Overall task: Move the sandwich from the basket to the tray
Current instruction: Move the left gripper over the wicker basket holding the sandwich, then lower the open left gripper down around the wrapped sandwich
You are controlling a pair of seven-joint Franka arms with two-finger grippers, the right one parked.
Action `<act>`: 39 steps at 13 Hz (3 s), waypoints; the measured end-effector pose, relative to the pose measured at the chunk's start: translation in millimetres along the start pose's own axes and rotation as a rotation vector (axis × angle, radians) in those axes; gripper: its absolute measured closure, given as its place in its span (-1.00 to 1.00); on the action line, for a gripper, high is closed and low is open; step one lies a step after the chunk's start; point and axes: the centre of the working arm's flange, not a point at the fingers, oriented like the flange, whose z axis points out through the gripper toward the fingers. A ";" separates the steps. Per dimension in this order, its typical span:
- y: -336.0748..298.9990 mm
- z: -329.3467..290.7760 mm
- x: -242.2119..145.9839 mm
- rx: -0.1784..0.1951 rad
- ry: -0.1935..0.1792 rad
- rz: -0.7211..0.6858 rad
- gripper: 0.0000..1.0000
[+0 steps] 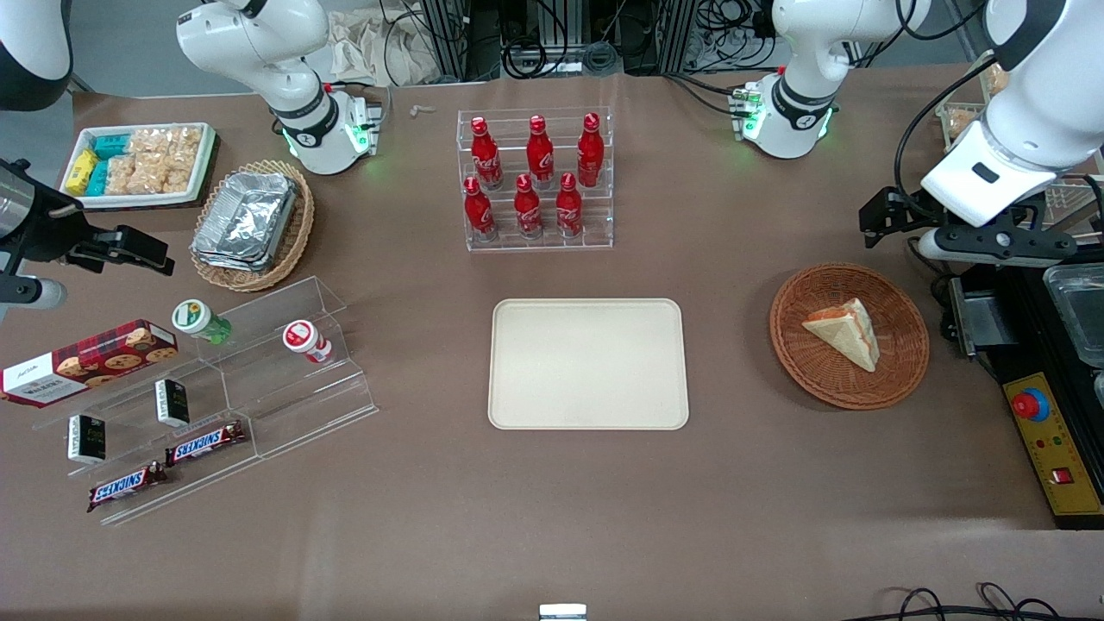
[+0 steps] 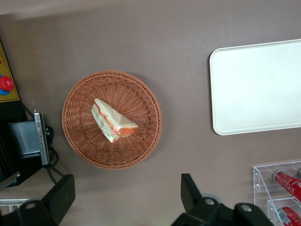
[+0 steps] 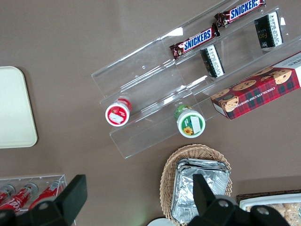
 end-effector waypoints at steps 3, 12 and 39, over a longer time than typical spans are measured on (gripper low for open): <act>0.2 0.1 -0.2 0.000 -0.001 0.001 -1.00; 0.3 -1.0 -1.6 0.001 -0.006 -0.185 -1.00; -69.3 209.2 -16.7 0.051 -0.061 -0.803 -1.00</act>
